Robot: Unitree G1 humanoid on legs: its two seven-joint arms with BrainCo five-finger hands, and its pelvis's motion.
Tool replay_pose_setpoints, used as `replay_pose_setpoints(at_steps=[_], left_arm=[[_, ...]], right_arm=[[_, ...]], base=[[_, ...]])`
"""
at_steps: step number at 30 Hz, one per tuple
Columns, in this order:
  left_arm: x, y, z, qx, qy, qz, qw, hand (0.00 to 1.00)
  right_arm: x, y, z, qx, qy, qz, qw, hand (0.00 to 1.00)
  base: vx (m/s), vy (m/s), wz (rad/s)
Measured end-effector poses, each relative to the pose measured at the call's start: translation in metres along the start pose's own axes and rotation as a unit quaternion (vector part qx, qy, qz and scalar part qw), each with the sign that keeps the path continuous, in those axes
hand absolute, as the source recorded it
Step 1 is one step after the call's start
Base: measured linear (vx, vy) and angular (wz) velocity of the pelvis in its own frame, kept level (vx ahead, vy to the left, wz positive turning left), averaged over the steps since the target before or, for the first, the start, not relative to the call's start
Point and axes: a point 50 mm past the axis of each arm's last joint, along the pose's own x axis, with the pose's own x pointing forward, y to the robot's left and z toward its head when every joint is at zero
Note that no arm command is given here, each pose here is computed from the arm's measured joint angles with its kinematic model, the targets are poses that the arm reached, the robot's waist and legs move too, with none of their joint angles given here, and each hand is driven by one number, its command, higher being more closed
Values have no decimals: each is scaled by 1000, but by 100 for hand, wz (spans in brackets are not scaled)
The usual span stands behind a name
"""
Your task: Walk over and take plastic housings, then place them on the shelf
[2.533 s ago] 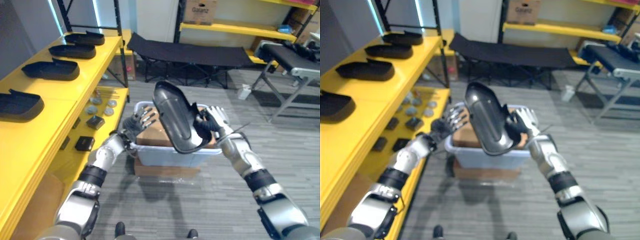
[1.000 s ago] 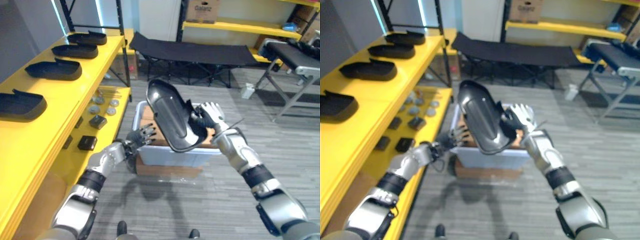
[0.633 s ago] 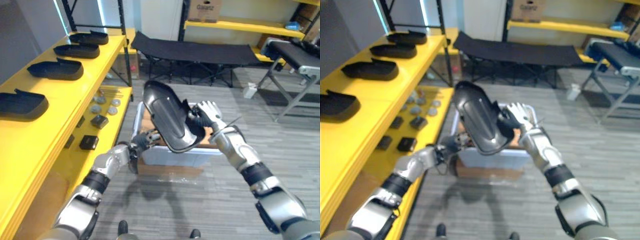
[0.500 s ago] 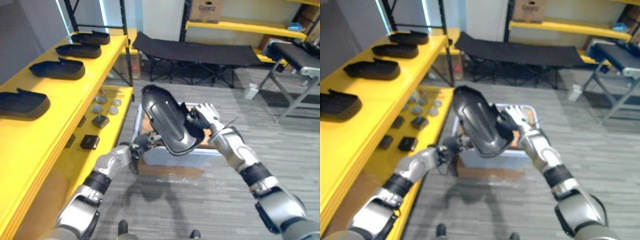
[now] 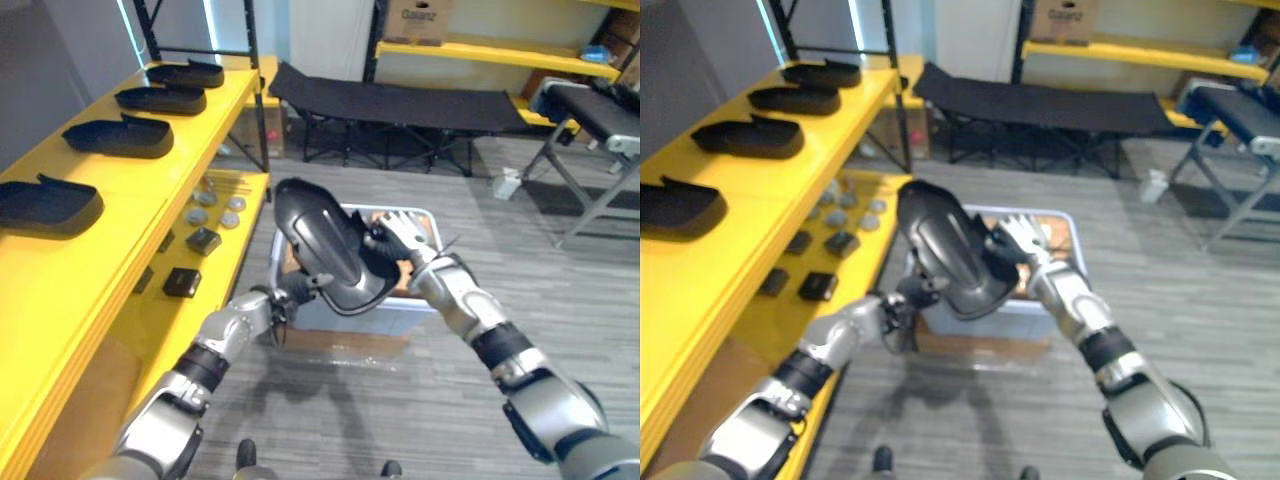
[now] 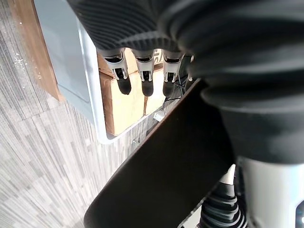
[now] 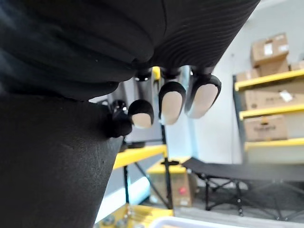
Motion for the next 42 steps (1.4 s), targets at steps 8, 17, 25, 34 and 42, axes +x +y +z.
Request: replay_pose_setpoints(at_steps=[8,17,25,34,42], left_arm=[[1,-3,4,-9,-21,-2,1000,0],[1,-2,5,-6,-46,40,998,100],[-1,4,-2,18,-48,86,995,100],[-3,7,11,28,-102,112,988,100],[-11,7,33,58,-160,165,972,100]], right_arm=[[1,-2,0,-1,0,-3,1000,100],[2,-4,1,-3,-4,-30,1000,100],[5,-7,9,15,-14,-59,998,100],[8,-23,18,63,-27,-125,990,100],[10,-32,33,112,-43,-177,977,100]], base=[[0,0,0],[0,0,0],[0,0,0],[0,0,0],[6,1,-7]])
